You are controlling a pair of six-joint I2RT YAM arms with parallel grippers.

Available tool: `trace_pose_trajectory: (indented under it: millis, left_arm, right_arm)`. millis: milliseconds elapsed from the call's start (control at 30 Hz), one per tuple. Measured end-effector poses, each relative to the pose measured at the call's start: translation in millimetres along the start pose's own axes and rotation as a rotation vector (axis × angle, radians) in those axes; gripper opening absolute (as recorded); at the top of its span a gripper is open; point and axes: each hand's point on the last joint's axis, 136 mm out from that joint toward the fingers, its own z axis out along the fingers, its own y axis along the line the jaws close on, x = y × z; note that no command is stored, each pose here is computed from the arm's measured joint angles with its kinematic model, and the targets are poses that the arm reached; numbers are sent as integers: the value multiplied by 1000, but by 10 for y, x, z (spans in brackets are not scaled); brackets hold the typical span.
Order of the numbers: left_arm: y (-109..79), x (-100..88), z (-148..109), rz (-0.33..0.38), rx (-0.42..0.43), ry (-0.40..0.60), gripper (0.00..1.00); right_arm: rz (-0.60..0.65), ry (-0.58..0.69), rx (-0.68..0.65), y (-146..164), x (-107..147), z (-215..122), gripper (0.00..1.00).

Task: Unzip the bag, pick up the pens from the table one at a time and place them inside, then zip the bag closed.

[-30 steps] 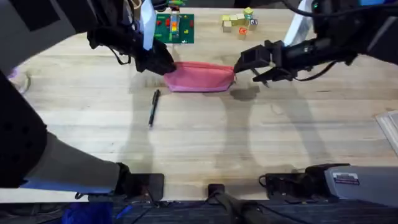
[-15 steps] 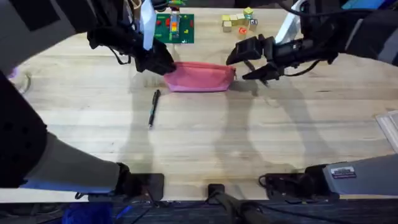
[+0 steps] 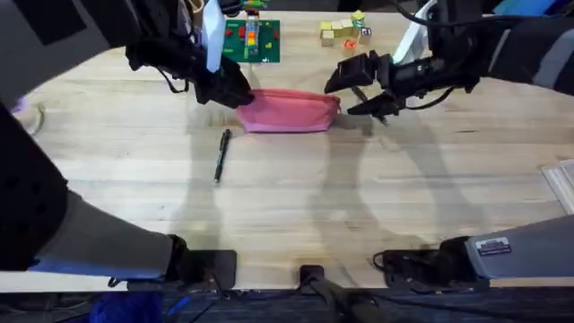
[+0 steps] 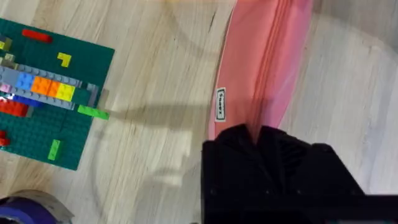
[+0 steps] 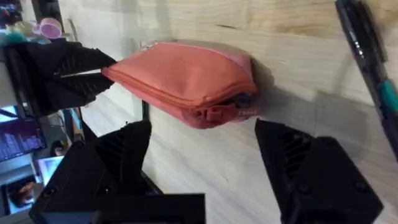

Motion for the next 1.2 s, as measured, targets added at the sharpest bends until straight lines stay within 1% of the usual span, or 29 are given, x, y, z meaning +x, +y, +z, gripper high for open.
trace_pose_trajectory:
  millis: [500,800,933,1067,1200]
  left_arm:
    - [0,1,0,0,0,0,42]
    - [0,1,0,0,0,0,43]
    - [0,1,0,0,0,0,43]
    - [0,0,0,0,0,0,42]
    - [0,0,0,0,0,0,42]
  right_arm:
    - [18,-33,-13,41,-93,4,995]
    - [94,-20,-3,79,-51,64,996]
    - [148,-20,-1,80,-48,71,996]
    - [190,-31,24,36,-62,70,996]
    - [206,-41,42,2,-77,68,995]
